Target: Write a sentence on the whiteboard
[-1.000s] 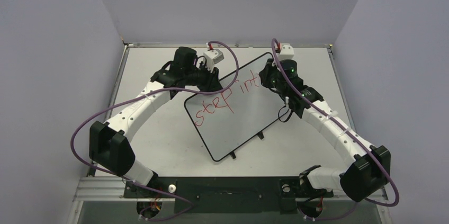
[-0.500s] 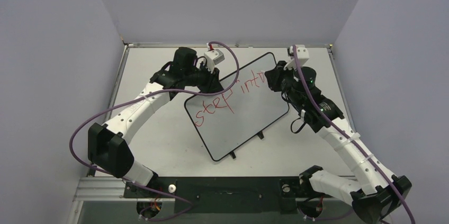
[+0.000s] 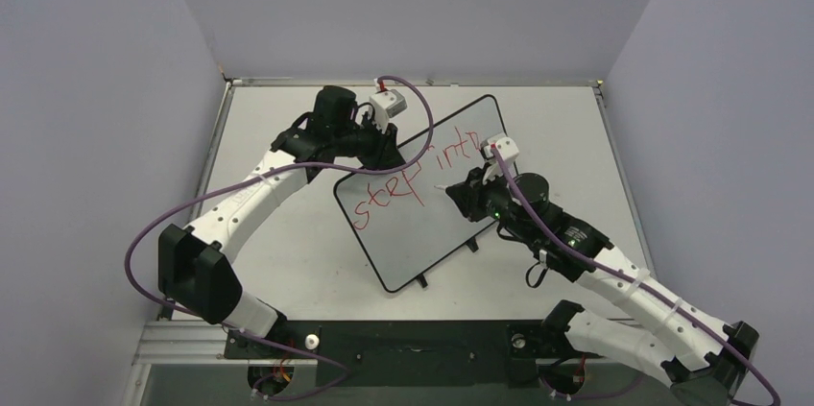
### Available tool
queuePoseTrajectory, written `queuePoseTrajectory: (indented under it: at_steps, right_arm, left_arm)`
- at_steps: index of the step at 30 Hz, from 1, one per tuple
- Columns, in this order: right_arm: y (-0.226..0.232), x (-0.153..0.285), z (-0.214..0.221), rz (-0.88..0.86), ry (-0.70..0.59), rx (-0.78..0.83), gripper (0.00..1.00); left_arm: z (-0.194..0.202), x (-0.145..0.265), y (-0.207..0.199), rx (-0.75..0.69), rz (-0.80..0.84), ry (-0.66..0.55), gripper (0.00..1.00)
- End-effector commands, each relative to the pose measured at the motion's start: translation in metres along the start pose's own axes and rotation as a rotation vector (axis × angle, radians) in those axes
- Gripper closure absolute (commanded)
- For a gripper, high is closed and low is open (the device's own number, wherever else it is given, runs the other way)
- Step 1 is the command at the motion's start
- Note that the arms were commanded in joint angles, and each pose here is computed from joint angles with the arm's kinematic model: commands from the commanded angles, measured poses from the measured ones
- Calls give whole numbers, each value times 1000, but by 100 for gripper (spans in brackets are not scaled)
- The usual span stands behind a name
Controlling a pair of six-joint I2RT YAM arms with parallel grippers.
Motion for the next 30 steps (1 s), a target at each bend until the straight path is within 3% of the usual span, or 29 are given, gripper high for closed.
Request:
queuePoseTrajectory:
  at_steps: [1,12,30]
  right_arm:
    - [14,7,2,-107,-76,-29,100]
    - [38,3,49,-199,-29,-66,100]
    - [71,-4,78,-250,-43,-35,100]
  left_arm:
    - [-32,18,5,-161,-99,-154,100]
    - [-32,19,2,-162,-100,-154,100]
    - [-33,24,-15,-159,-113,-146,100]
Point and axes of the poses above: each gripper's point midway between its finger pads, its own x axis back along the fingers, its own y axis along the line the jaws close on, z = x × y, the point moved 9 cm from there along x, back along the fingers, and after that the axes turned 6 degrees about -x, right-handed, at the moved point
